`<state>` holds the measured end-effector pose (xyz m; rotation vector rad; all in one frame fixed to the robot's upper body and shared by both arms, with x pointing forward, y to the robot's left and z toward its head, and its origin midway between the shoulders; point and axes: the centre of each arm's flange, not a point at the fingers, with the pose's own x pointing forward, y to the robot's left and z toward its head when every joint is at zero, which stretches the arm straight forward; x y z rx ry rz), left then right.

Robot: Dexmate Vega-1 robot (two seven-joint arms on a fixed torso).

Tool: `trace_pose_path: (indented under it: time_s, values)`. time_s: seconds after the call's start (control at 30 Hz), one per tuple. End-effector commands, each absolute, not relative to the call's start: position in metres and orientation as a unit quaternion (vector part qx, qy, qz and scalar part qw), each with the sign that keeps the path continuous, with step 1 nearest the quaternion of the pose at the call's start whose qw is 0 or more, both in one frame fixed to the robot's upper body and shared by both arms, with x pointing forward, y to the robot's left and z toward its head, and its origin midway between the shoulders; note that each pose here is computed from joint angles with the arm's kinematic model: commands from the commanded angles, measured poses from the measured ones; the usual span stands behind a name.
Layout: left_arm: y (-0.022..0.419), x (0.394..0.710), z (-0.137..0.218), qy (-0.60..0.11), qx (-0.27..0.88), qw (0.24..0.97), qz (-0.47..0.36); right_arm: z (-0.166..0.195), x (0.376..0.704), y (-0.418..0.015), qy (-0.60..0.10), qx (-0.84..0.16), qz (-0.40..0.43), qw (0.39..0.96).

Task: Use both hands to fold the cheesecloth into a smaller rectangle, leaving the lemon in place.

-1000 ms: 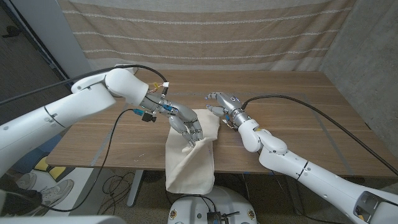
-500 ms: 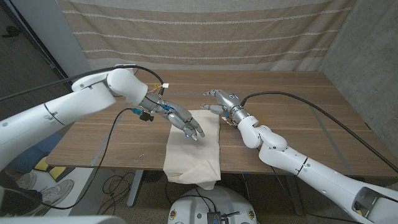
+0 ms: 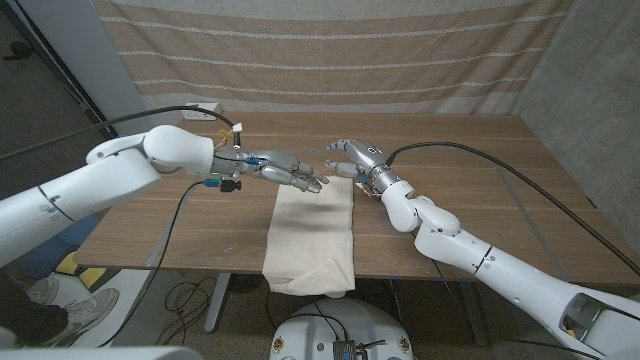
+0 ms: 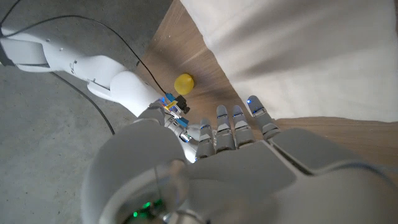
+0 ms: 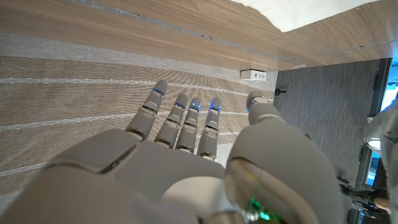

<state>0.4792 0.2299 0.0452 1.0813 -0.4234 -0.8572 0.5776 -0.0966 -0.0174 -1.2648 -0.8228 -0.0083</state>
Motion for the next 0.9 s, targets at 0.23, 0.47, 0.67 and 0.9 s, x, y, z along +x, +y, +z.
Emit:
trace_pose_path:
  time_s: [0.23,0.47,0.67,0.9]
  values:
    - [0.282,0.494,0.038,-0.27,0.36,0.852,-0.266,0.002,0.592,-0.115,-0.363,-0.503,0.01,0.784]
    - [0.295,0.501,0.029,-0.286,0.319,0.872,-0.236,0.008,0.597,-0.126,-0.356,-0.465,0.016,0.81]
    - [0.301,0.512,0.025,-0.31,0.285,0.883,-0.208,0.013,0.602,-0.138,-0.355,-0.421,0.021,0.835]
    - [0.302,0.524,0.023,-0.325,0.262,0.887,-0.198,0.02,0.606,-0.153,-0.354,-0.367,0.029,0.86]
